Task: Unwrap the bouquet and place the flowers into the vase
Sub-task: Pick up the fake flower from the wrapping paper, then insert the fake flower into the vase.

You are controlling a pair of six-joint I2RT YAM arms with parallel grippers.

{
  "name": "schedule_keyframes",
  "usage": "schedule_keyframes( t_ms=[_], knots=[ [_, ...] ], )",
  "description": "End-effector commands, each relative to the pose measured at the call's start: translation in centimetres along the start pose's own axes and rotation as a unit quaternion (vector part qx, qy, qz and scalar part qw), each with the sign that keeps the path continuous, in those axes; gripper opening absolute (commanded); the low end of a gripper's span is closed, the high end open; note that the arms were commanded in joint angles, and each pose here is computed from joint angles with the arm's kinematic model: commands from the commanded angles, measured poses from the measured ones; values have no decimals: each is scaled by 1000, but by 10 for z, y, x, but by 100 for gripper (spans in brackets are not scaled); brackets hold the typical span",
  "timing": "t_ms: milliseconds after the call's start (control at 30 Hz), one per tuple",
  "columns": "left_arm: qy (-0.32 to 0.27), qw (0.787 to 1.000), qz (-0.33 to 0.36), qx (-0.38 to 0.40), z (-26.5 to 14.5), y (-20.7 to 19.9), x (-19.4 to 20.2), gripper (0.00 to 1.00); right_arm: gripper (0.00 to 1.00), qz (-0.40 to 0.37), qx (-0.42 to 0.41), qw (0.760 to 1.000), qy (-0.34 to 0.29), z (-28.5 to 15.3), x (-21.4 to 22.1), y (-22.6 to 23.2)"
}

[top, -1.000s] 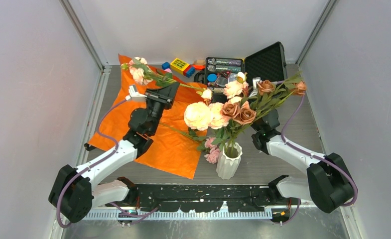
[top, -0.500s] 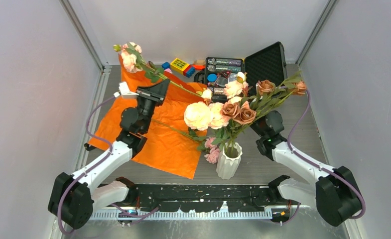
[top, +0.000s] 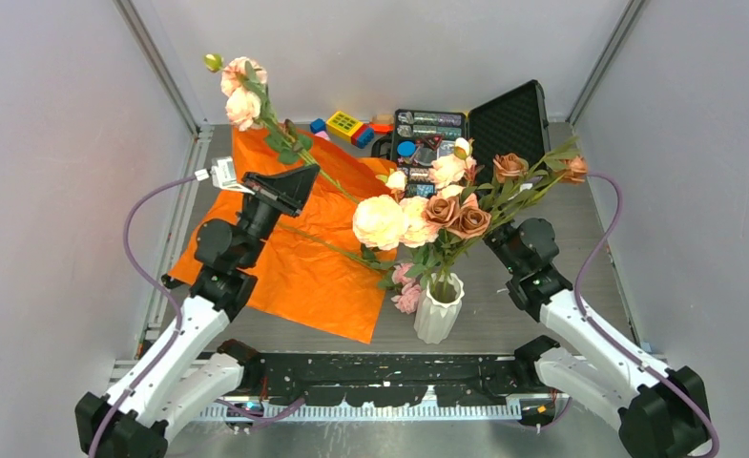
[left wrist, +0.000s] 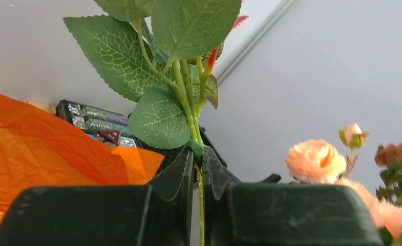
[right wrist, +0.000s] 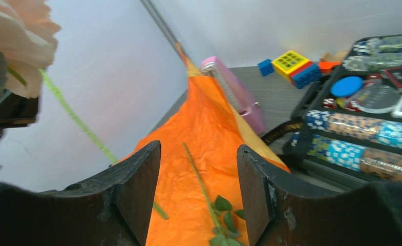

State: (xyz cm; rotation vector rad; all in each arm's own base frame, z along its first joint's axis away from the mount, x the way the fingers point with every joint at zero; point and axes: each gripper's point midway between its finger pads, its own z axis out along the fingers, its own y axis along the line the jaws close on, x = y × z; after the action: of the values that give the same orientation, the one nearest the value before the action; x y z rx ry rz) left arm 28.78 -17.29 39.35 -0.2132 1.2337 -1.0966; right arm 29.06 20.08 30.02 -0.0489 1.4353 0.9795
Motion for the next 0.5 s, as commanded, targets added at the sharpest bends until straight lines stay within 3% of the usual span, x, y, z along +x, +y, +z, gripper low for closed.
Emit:
schedule_keyframes(
  t_ms=[0,200,467],
  knots=[
    [49,991,109,60,-16,-40,-12,0,62,-56,51,997,-24,-8,-26,-14],
    [114,966,172,156,-46,-87,-11,0,64,-87,77,993,-16,-11,-32,-21],
    [188,922,190,279,-96,-140,-5,0,64,-105,111,988,-15,-15,-38,-31]
  ],
)
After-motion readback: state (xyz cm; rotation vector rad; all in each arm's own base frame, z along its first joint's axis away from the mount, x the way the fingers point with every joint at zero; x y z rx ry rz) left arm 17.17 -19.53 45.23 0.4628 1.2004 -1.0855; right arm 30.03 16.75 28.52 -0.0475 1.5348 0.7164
